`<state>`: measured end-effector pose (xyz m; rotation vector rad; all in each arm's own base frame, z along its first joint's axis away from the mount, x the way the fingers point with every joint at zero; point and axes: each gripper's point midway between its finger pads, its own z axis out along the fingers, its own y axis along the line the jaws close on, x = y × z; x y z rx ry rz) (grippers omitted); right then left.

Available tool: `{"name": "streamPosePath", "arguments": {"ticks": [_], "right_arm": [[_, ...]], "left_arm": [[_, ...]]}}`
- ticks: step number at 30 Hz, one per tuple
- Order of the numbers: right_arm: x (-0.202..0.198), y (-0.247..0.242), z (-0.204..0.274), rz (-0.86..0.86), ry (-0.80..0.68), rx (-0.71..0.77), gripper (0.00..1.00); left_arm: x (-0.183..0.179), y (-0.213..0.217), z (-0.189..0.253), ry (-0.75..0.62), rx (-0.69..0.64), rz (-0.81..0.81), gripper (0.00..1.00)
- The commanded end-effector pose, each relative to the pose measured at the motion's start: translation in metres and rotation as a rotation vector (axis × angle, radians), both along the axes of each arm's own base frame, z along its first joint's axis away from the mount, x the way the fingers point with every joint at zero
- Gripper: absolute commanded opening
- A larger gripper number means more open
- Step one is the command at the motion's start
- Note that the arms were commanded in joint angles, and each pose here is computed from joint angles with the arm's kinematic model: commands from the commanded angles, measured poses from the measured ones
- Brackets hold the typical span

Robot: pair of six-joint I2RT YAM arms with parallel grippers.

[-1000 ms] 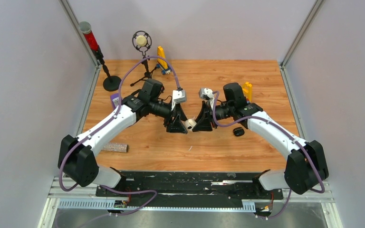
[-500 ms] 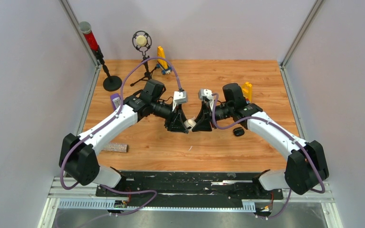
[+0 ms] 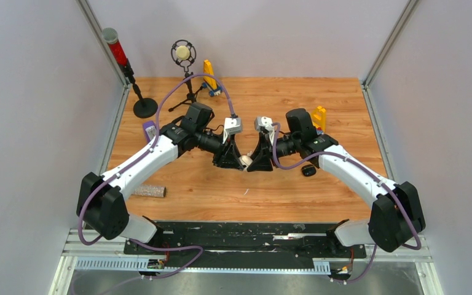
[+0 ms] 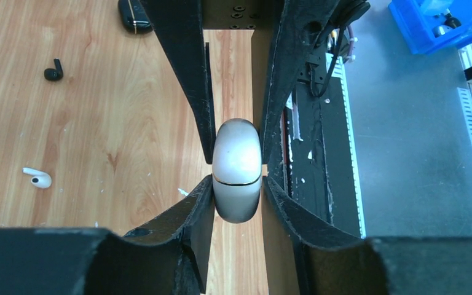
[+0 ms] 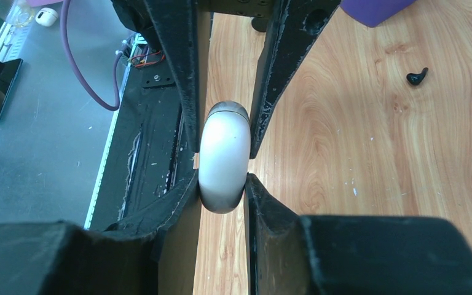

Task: Insert the wireless bluetooth earbuds into the charging case
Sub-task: Open the charging case.

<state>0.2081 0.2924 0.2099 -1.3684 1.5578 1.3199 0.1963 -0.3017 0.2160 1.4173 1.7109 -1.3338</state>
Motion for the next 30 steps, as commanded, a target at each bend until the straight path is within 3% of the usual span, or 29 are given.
{"name": "streamPosePath", "arguments": {"ticks": [1, 6, 11, 14, 30], "right_arm": [[-0.001, 0.001, 0.004, 0.014, -0.044, 0.011, 0.1], [-0.001, 0.001, 0.006, 0.01, -0.051, 0.011, 0.14], [-0.001, 0.001, 0.014, 0.004, -0.057, 0.02, 0.52], [-0.003, 0.0, 0.022, 0.003, -0.051, 0.032, 0.65], [0.034, -0.001, 0.025, -0.165, -0.005, 0.002, 0.69]], "left_arm": [[-0.001, -0.007, 0.013, -0.014, -0.044, -0.03, 0.36], [0.0, -0.007, 0.012, -0.013, -0.041, -0.026, 0.29], [0.001, -0.007, 0.013, -0.017, -0.04, -0.02, 0.26], [0.0, -0.006, 0.015, -0.026, -0.043, -0.023, 0.26], [-0.009, -0.002, 0.014, -0.049, -0.071, -0.052, 0.25]]}}
